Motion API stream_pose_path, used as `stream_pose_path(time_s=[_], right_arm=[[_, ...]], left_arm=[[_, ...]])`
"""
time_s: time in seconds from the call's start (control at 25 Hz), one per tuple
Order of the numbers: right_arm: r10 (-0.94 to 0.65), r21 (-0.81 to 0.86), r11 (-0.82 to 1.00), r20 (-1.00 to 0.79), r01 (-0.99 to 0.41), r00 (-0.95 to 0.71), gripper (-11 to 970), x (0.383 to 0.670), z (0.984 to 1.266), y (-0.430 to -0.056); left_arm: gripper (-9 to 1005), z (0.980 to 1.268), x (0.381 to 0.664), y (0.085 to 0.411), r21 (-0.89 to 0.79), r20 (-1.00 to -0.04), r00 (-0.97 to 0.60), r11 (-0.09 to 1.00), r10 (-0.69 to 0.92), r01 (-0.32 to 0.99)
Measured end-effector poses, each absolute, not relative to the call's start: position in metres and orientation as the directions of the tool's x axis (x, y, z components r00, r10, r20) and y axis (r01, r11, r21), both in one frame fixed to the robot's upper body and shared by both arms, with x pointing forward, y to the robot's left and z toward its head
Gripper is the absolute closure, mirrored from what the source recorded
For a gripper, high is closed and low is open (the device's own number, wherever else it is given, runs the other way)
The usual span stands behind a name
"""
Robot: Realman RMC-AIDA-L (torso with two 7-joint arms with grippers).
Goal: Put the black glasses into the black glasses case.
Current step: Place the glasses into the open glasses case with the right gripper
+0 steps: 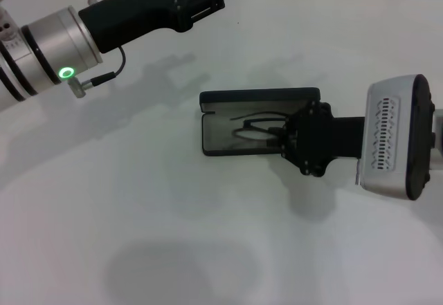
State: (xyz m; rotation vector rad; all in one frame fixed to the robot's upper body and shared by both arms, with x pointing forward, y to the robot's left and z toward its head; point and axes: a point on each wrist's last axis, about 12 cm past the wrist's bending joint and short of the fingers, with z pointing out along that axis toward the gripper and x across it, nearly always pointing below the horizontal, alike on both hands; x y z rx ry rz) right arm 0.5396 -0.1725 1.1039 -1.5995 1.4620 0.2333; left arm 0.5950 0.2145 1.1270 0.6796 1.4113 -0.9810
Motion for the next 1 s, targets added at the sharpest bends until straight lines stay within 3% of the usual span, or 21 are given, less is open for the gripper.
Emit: stream_pose_path(time_s=[1.0], right_arm=[[-0.737,-0.574,0.136,-0.603,-0.807,0.305,845,0.541,1.095,-0.165]], left_arm=[[384,1.127,0.600,0.211,-0.166,-0.984,-0.111,0.483,-0.141,0.860]])
